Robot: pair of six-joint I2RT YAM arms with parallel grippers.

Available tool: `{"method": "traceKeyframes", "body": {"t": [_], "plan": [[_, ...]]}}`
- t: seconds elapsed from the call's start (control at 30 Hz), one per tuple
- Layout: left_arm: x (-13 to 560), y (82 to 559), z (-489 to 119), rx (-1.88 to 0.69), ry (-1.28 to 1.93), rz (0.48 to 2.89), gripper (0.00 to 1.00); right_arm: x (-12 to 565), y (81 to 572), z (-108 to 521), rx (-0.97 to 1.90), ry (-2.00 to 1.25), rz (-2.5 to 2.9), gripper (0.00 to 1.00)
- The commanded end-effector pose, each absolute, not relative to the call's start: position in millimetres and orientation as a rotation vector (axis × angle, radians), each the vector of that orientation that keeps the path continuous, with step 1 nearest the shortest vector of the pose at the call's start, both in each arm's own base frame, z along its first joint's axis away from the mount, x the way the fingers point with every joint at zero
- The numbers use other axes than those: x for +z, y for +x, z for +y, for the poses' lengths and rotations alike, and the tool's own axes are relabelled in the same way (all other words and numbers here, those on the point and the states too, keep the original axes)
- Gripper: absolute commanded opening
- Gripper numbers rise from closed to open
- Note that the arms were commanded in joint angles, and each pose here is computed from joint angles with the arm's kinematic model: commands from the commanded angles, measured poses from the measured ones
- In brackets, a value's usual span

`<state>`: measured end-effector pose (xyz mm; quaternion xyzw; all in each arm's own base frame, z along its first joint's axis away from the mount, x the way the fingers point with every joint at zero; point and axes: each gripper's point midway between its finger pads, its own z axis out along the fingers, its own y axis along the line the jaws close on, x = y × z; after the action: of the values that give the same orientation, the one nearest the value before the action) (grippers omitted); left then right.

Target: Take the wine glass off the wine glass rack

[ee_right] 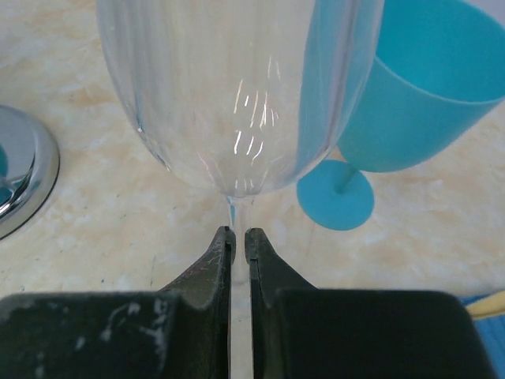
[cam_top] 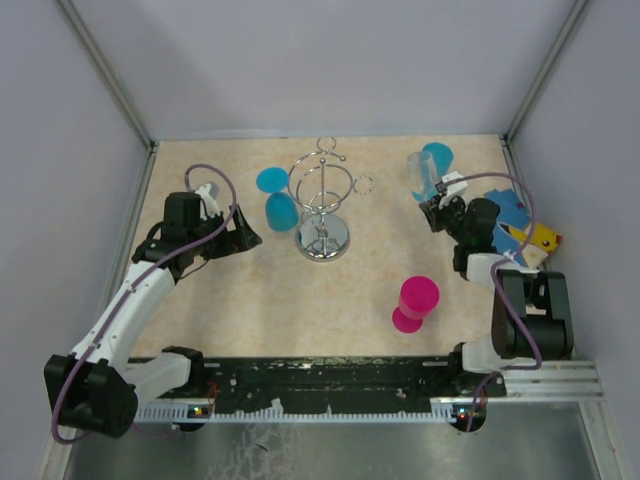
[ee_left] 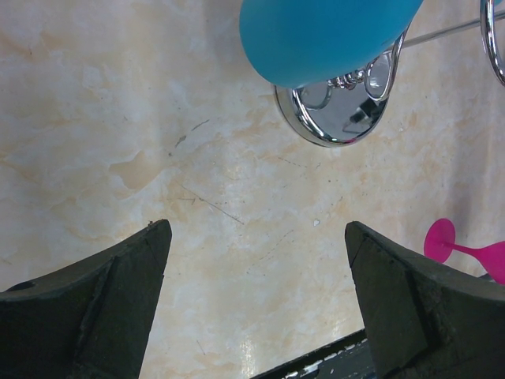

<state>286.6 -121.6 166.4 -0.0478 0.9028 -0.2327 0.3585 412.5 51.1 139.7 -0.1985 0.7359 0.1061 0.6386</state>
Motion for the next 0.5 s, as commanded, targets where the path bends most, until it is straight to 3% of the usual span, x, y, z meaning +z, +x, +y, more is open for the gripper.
{"method": "traceKeyframes", "body": {"t": [0.0,0.47], "plan": [[167,289,-123,-0.611,-0.099,2.315,0.97,174,422,72,0.293,-0.630,1.549,0.00],[172,290,-117,-0.574,-0.114,2.300,0.95,172,409,85,0.354,-0.714,1.530,0.00]]}}
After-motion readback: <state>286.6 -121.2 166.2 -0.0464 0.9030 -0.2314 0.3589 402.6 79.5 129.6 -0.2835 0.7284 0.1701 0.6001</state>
